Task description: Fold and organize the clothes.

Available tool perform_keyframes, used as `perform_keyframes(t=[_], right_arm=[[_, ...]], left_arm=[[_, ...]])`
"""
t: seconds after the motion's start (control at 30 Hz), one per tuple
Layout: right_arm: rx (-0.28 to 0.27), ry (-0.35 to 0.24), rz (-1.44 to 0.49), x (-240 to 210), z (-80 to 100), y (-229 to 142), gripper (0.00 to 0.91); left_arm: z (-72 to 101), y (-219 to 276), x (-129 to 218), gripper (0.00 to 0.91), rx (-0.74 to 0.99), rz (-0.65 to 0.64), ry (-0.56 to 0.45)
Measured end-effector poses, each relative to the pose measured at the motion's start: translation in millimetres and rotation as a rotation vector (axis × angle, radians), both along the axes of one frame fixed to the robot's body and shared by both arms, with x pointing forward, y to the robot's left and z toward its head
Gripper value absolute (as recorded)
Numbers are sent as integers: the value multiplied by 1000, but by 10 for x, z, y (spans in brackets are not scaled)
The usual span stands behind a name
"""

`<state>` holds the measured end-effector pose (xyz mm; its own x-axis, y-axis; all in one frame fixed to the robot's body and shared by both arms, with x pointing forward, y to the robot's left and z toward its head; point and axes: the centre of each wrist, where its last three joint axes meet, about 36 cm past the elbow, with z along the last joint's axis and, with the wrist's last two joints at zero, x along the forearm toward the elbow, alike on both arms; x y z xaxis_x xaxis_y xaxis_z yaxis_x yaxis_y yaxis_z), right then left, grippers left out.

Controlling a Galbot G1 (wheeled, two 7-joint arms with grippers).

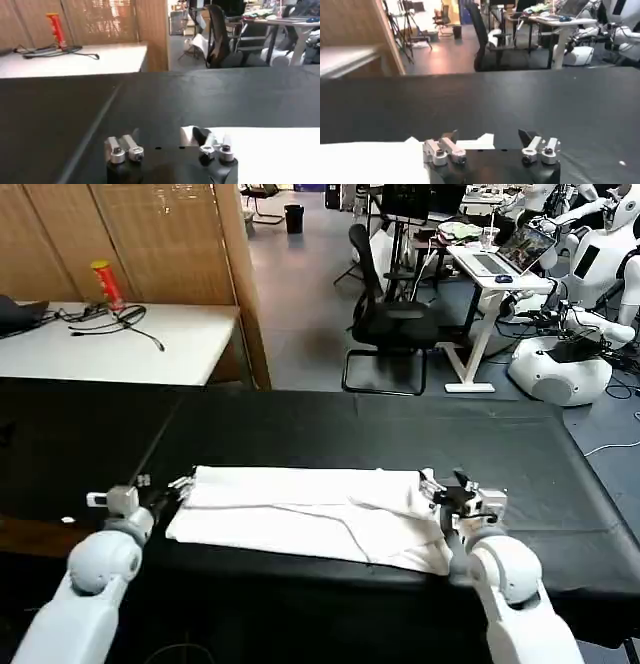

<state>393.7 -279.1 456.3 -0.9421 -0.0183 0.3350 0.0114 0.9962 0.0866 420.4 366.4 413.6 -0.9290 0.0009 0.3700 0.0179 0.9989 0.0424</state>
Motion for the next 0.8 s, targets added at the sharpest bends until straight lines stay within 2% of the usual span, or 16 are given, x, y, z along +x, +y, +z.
perform_keyframes(t=[0.27, 0.5, 0.63, 0.8], right_arm=[[6, -20, -12, -179, 95, -42, 878], [21, -14, -15, -233, 53, -3, 878], [24, -14, -12, -252, 52, 18, 878], [15, -8, -11, -265, 47, -5, 878]], left_arm=[[-105, -109, -241, 878, -198, 4, 27], [17, -66, -224, 878, -451, 86, -56], [-13, -36, -150, 878, -412, 126, -124], [-81, -23, -174, 878, -342, 95, -123]])
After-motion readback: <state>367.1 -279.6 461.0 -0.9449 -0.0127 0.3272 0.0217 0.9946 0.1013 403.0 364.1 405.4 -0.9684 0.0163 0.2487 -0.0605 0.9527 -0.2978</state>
